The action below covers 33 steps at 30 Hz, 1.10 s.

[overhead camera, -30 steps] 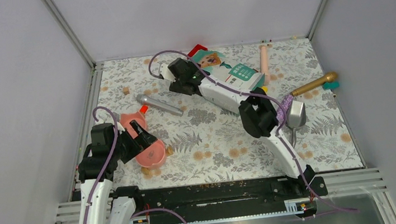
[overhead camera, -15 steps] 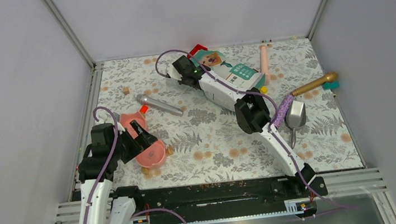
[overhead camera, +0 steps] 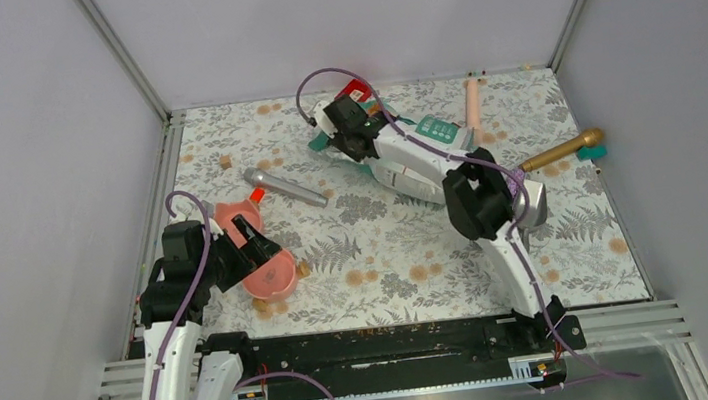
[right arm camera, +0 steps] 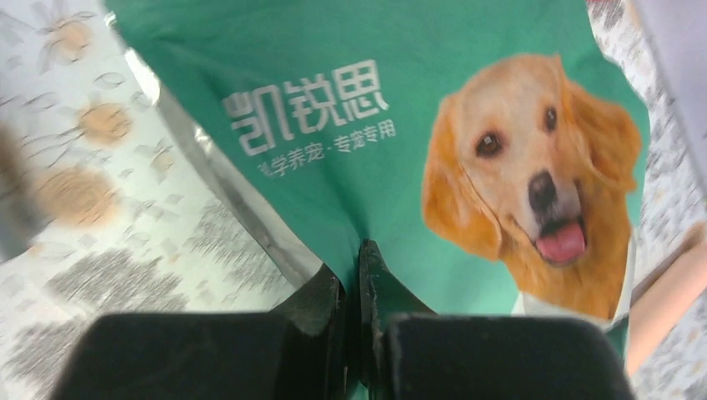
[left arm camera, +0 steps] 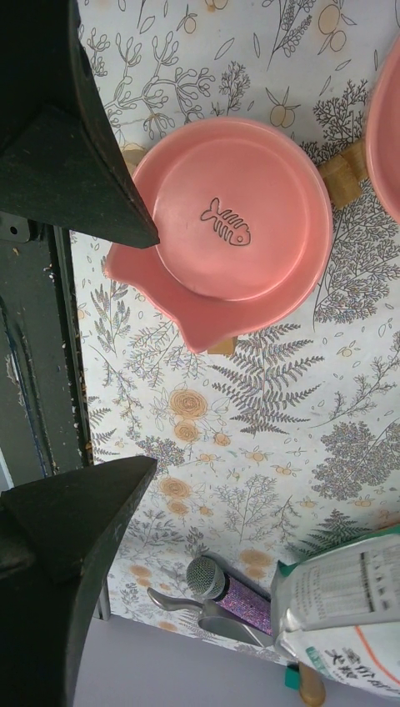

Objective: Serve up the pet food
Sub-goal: Adjust the pet food bag at the center of the board.

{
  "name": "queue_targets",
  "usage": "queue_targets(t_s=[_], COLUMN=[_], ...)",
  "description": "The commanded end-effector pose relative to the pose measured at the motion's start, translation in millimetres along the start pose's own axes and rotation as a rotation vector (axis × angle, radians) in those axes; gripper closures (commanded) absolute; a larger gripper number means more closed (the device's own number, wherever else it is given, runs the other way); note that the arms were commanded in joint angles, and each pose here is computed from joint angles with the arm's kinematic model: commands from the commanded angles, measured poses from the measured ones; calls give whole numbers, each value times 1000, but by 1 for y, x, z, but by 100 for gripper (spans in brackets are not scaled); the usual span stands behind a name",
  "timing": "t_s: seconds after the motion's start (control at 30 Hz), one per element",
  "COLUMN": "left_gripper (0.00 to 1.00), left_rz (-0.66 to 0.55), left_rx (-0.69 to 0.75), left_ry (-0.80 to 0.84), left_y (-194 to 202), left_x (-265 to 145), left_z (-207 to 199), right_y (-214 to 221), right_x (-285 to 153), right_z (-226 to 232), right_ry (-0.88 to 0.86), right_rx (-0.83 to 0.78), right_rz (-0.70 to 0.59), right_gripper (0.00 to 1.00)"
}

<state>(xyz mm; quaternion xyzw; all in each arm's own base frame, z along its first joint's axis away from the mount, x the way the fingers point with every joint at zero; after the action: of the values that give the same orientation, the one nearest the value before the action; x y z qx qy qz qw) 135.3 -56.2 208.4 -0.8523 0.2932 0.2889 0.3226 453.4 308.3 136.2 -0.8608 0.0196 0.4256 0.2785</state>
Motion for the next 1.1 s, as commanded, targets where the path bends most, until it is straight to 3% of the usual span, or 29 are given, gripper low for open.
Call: queue_targets(t_s=[0.0, 0.3, 0.7, 0.9, 1.0, 1.07], left_gripper=[1, 1, 1, 1, 1, 1], left_rz=[-42, -52, -38, -9, 25, 42], left_rx=[21, 23, 25, 27, 35, 27], left_ry=[35, 39, 40, 31, 47, 54], left_y=[-7, -7, -7, -7, -6, -7], left_x=[0, -1, 0, 4, 6, 7], left_z=[-5, -5, -5, -5, -7, -10], right_y=[-67, -62, -86, -57, -20, 15], right_x=[-130, -247, -375, -400, -394, -366], right_z=[-31, -29, -20, -21, -16, 5], right_ry=[108, 24, -362, -288, -184, -162], right_rx=[272, 510, 514, 633, 731, 795], right_rz=[-401, -741, -1126, -1184, -1132, -1046], right_gripper=[100, 100, 100, 100, 100, 100])
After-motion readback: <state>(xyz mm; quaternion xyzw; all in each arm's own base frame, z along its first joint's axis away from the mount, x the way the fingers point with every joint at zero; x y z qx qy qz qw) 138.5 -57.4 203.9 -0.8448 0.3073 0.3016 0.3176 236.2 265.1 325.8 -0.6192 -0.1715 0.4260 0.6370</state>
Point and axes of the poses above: each gripper's point midway between its finger pads, its own x axis out along the fingers, its own z axis along the line the jaws close on, y = z × x, the point moved 7 cm from there along -x, back along the fingers, and after that the axes turned 9 degrees about -x, right-handed, at the moved point
